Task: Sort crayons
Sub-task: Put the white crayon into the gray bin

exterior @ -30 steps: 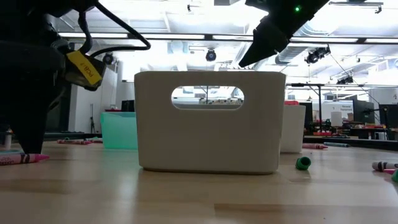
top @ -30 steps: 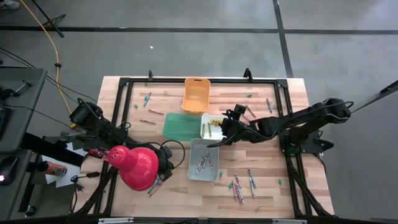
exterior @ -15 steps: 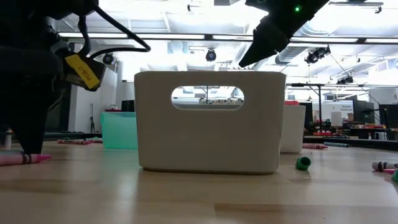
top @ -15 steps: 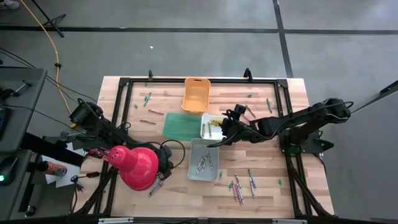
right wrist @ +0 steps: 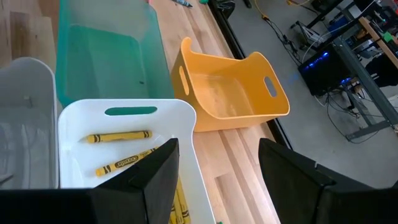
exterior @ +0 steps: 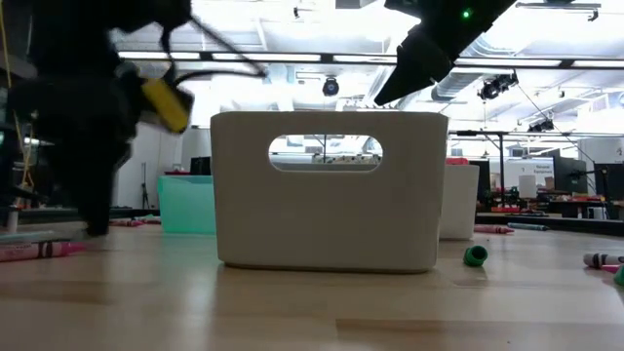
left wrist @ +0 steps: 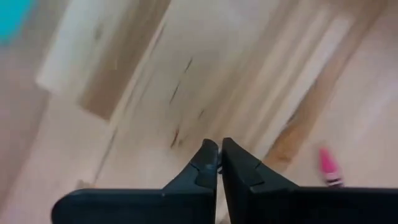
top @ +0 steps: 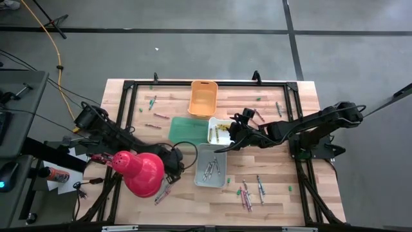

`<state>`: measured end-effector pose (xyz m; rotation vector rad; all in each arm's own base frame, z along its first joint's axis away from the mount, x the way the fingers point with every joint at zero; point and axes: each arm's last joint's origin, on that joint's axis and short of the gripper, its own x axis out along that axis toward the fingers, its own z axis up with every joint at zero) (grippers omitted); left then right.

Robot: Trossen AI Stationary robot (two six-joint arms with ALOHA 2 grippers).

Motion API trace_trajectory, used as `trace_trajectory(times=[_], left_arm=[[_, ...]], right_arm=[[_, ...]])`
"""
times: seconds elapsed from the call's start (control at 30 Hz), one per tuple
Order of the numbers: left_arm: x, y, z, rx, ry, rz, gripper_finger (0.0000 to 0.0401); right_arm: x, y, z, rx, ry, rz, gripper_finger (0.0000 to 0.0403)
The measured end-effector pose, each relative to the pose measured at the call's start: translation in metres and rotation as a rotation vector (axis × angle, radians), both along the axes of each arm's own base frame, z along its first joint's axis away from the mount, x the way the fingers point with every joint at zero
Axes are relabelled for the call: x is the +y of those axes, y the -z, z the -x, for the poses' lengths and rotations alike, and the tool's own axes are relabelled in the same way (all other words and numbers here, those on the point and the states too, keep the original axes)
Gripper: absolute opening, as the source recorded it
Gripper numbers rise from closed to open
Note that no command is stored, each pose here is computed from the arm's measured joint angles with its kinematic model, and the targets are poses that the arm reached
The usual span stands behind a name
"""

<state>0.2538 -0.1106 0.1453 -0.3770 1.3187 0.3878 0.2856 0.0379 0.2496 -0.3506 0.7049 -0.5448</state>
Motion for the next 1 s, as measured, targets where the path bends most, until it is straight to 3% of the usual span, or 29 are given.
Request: trace_trajectory(times=[0.57, 0.7, 0.83, 0.9, 1.0], left_arm=[[-0.002, -0.058, -0.028, -0.147, 0.231, -0.193, 0.0], [-0.008, -0.088, -0.019, -0.274, 0.279, -0.295, 0.0], [-0.01, -0.116, -0.006, -0.429, 0.283, -0.511, 0.0], [-0.008, -0.121, 0.0, -0.511, 0.276, -0.592, 0.0], [-0.002, -0.116, 0.0, -0.647, 0.306, -0.609, 0.0]], right_arm=[[0.0, 0.001, 0.0, 0.005, -0.002, -0.005, 0.0215], [0.002, 0.001, 0.0, 0.016, -0.048, -0.049, 0.0215], [0.002, 0.002, 0.0, 0.019, -0.051, -0.05, 0.0215], [0.002, 0.002, 0.0, 0.016, -0.051, -0.05, 0.0215], [0.002, 0.001, -0.001, 0.012, -0.058, -0.057, 0.0215]])
